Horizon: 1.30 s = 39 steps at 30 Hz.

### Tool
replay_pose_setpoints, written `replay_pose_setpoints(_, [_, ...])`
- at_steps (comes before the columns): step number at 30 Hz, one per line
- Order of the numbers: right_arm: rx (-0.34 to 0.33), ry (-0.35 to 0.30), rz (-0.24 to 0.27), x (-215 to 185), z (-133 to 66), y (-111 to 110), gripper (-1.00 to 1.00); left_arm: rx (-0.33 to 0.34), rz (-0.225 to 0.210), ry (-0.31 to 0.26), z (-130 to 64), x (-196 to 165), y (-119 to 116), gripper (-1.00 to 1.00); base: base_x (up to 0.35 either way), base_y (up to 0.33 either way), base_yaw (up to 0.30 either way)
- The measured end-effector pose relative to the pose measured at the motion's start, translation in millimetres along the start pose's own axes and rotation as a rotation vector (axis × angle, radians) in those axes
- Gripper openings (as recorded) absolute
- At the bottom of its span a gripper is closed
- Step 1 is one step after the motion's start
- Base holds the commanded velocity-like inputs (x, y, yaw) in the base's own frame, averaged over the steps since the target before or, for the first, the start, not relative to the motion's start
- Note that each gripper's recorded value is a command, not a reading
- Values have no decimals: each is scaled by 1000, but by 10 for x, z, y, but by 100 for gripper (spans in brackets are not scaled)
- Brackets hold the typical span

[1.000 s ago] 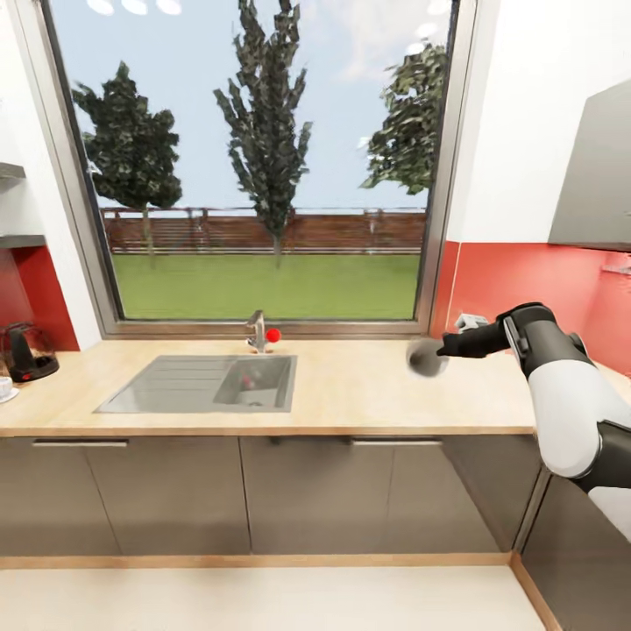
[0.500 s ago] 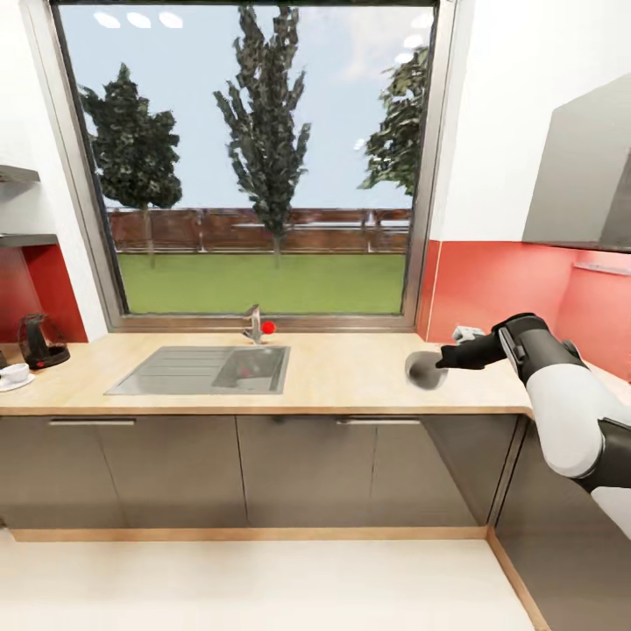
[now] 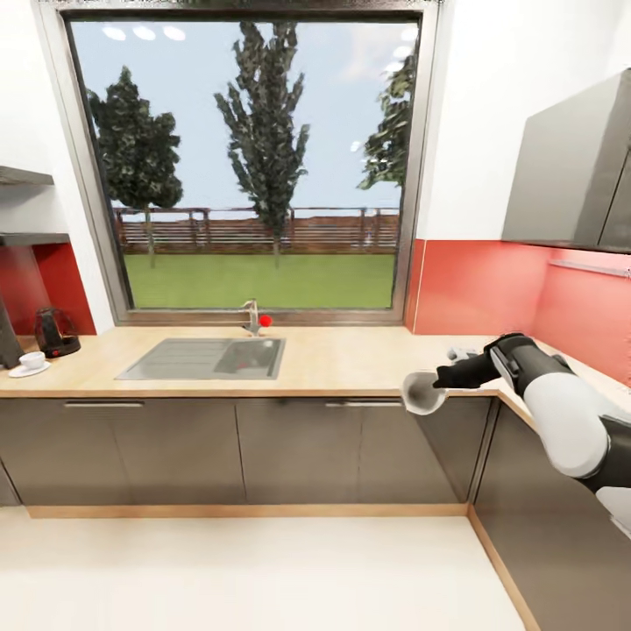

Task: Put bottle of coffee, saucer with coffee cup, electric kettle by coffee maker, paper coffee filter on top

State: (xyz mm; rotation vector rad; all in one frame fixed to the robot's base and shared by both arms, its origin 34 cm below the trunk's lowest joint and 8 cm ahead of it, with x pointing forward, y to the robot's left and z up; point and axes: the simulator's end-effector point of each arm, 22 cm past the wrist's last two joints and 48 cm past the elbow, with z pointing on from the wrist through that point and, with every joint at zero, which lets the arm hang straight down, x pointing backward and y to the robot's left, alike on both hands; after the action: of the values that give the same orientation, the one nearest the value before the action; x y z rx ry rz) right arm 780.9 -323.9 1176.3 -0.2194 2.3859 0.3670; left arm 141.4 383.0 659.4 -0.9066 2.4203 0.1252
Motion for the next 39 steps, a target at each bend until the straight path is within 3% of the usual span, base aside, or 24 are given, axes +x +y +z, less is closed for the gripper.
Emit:
replay_pose_setpoints(10, [-24,49,-9,325,183,-21,-100,0,0,0,0,0,0,100,-307,-85,0])
replay_pose_setpoints(18, [-33,86,-57,819,512,0,-100,-1,-1,-1,-2,0,3,100,-33,-6,0])
replay_pose_setpoints(29, [-16,137,-102,1878,954,-156,-100,-1,-1,-1,-2,0,3,100,-1,0,0])
replay_pose_setpoints(39, [6,228,-120,3297,1185,-326,-100,2,-2,1,-4,12,-11,100,0,0,0])
